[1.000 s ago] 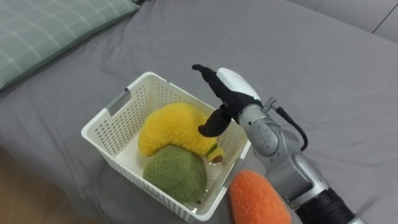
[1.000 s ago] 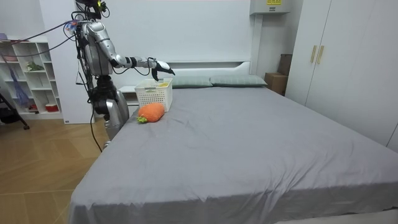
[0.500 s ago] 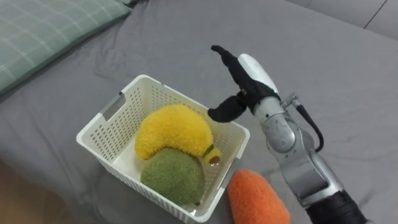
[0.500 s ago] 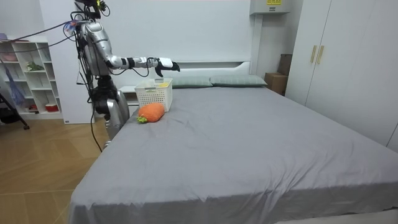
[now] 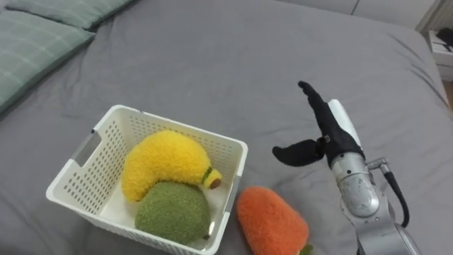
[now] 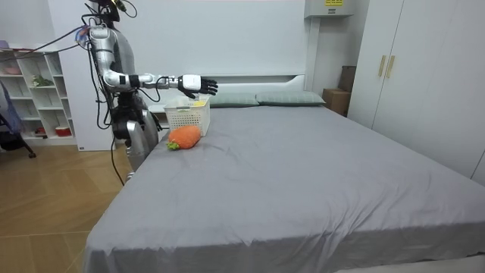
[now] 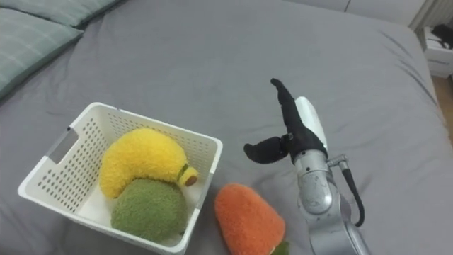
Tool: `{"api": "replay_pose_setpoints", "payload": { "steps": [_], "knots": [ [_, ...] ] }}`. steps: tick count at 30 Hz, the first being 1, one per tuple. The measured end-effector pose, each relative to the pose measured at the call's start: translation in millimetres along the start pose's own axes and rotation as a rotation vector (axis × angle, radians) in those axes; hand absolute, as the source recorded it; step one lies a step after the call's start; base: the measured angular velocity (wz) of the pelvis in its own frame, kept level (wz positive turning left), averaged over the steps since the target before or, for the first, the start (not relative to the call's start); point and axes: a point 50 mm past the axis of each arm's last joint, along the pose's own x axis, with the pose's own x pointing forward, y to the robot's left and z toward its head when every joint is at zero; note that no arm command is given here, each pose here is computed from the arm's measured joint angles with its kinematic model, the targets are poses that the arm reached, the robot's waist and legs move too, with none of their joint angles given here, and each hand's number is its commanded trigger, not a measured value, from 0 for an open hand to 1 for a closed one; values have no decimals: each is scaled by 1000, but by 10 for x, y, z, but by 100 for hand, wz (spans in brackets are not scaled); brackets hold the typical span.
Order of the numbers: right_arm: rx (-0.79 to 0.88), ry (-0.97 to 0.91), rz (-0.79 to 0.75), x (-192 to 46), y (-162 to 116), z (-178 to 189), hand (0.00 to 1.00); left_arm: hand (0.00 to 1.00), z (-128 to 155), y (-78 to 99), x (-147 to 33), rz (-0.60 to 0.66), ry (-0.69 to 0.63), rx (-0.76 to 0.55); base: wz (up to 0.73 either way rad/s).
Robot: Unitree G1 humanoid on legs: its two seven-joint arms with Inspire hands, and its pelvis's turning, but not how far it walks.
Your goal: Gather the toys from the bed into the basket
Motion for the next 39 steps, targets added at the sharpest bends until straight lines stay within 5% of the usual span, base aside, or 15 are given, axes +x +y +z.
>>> {"api": "replay_pose_setpoints", "payload": {
  "steps": [16, 28, 39],
  "knots": [
    [-12, 190, 20, -334, 85, -487, 0, 0, -91, -9, -22, 32, 0, 13, -8],
    [-10, 251, 152, -435, 244, -623, 0, 0, -67, -43, -33, 21, -16, -2, 1],
    [-8, 400, 379, -661, 666, -914, 0, 0, -96, -42, -32, 17, -4, -2, 2]
  ]
}}
